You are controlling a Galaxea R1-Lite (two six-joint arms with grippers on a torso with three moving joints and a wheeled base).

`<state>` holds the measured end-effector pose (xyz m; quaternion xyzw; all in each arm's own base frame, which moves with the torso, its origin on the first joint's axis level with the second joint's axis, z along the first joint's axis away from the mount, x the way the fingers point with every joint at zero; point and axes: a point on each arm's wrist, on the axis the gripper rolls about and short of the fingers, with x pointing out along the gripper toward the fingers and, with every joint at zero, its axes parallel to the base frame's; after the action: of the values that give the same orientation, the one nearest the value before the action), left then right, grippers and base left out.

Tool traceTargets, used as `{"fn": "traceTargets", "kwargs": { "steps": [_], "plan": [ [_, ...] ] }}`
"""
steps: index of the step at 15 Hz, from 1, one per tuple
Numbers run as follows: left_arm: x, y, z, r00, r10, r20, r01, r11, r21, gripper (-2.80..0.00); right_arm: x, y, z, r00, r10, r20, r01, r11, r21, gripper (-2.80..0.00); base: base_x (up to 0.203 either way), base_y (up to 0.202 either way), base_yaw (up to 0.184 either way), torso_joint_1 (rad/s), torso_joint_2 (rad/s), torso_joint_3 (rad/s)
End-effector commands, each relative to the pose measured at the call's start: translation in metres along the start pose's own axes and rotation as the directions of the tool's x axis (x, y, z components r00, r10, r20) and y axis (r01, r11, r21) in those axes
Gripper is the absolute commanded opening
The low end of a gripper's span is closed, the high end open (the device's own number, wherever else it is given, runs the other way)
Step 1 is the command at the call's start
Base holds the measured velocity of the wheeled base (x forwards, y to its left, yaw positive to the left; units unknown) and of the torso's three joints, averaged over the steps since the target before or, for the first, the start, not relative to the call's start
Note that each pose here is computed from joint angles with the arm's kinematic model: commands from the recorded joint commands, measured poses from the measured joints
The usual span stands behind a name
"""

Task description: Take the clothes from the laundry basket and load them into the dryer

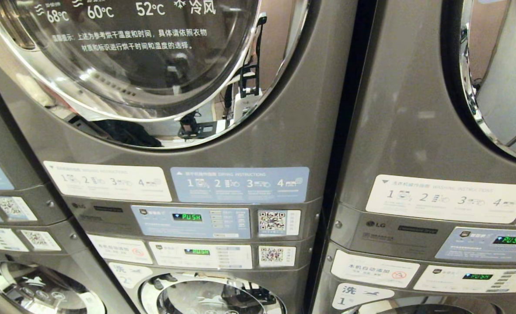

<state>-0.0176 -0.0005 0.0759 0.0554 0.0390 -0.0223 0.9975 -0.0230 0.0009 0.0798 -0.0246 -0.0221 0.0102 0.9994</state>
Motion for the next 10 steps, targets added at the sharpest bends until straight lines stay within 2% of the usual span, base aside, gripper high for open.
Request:
{"fn": "traceTargets", "kwargs": {
  "steps": [1,10],
  "plan": [
    [-0.0052,-0.0004,-0.0021,0.997,0.023,0.067,-0.023,1.0,-0.002,-2.8,0.0012,0.0001,-0.0045,1.0,-0.001,-0.016,0.001,1.0,0.022,-2.8,0.0,0.0,0.0,0.0,0.0,0.0],
    [-0.005,-0.0004,-0.0023,0.997,0.026,0.067,-0.025,1.0,-0.019,-2.8,0.0013,-0.0004,-0.005,1.0,-0.025,-0.019,0.025,0.999,0.027,-2.8,0.0,0.0,0.0,0.0,0.0,0.0]
  ]
}}
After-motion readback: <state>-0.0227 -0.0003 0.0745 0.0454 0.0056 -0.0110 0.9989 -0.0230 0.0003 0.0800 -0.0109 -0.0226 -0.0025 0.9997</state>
